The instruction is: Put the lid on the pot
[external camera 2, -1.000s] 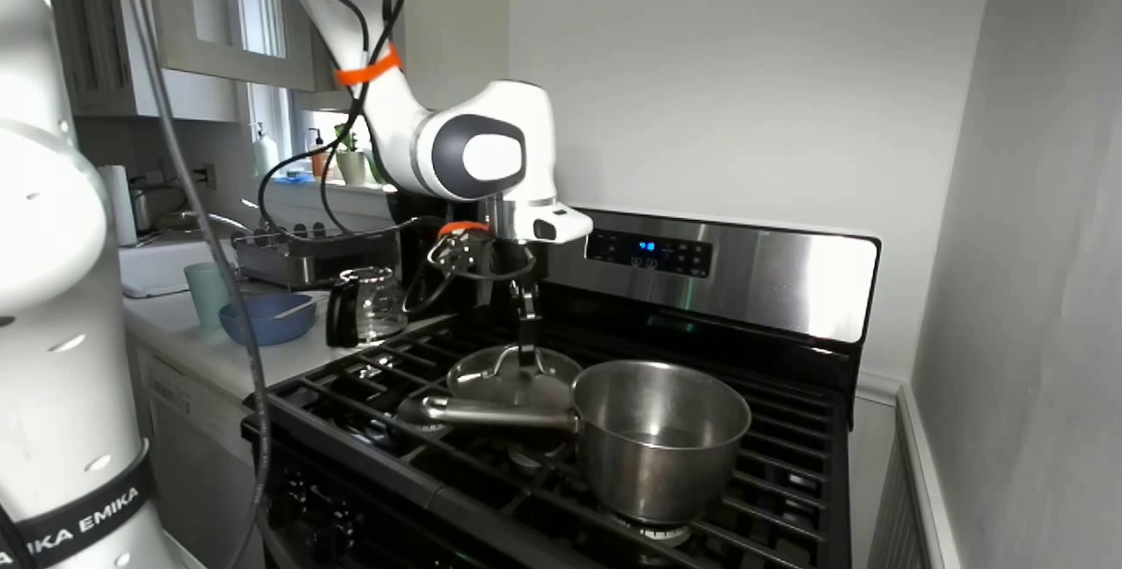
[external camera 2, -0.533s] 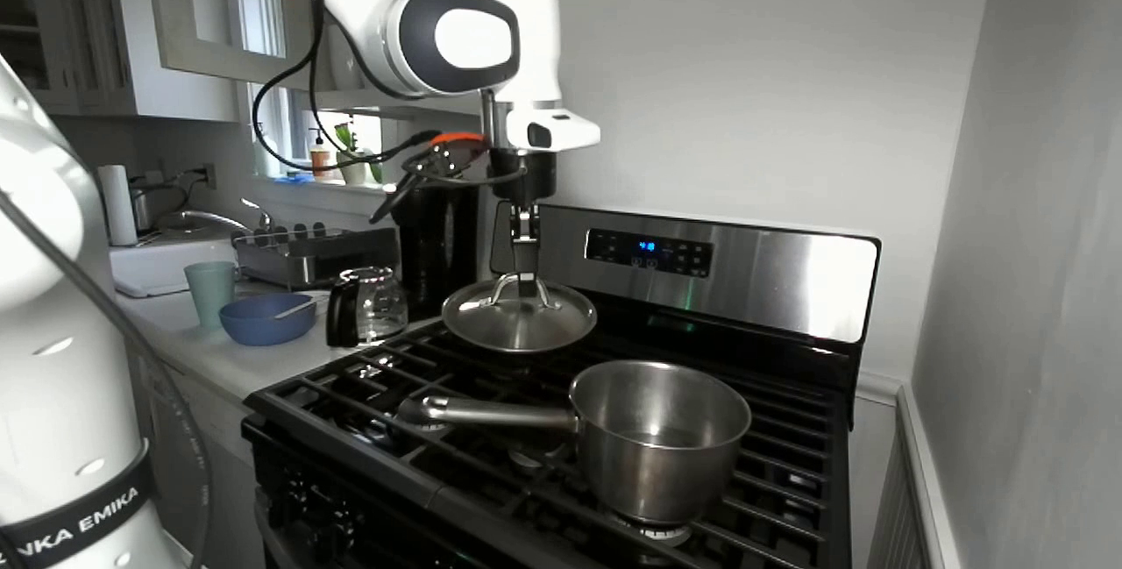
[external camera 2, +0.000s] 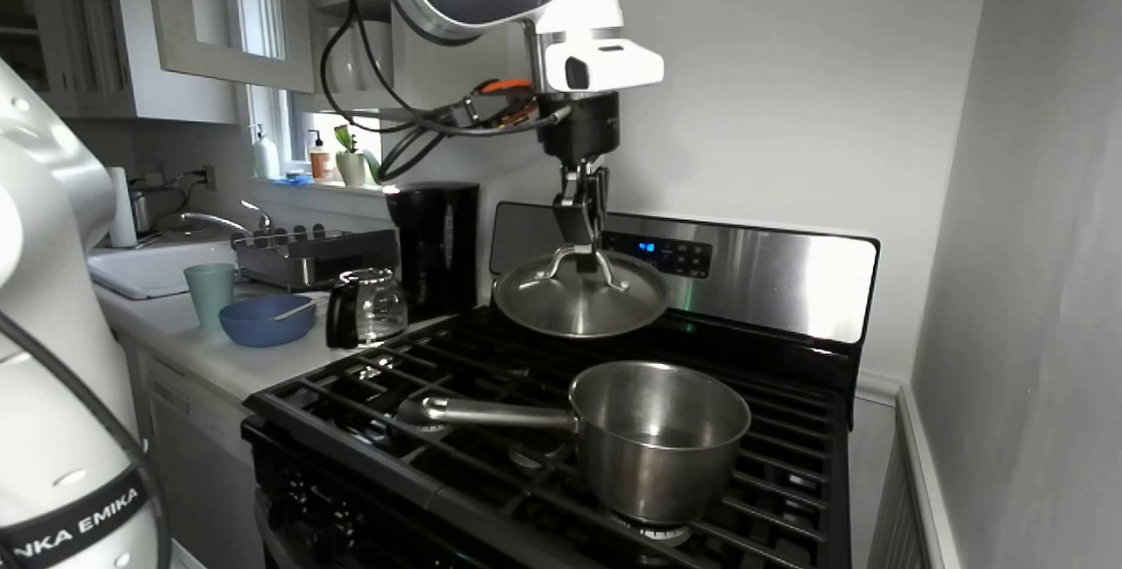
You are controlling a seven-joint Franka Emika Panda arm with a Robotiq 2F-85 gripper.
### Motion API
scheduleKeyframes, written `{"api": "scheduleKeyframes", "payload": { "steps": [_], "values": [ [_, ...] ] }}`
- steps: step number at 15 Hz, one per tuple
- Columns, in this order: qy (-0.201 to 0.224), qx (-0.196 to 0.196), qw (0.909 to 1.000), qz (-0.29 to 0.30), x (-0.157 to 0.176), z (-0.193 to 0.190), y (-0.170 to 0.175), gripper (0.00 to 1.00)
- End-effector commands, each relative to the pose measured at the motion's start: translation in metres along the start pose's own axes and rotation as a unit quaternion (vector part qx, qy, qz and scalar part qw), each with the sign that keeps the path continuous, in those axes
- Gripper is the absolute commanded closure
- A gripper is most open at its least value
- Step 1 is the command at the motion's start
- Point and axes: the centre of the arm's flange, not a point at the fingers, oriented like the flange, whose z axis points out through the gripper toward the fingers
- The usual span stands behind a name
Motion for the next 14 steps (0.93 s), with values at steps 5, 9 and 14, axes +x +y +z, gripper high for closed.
{"api": "scheduleKeyframes", "payload": {
  "steps": [5,9,14],
  "values": [
    [0.003,-0.026,0.9936,0.11,0.06,0.019,-0.02,0.96],
    [-0.009,-0.056,0.9887,0.138,0.072,0.051,-0.029,0.96],
    [-0.009,-0.086,0.9785,0.187,0.083,0.088,-0.028,0.96]
  ]
}}
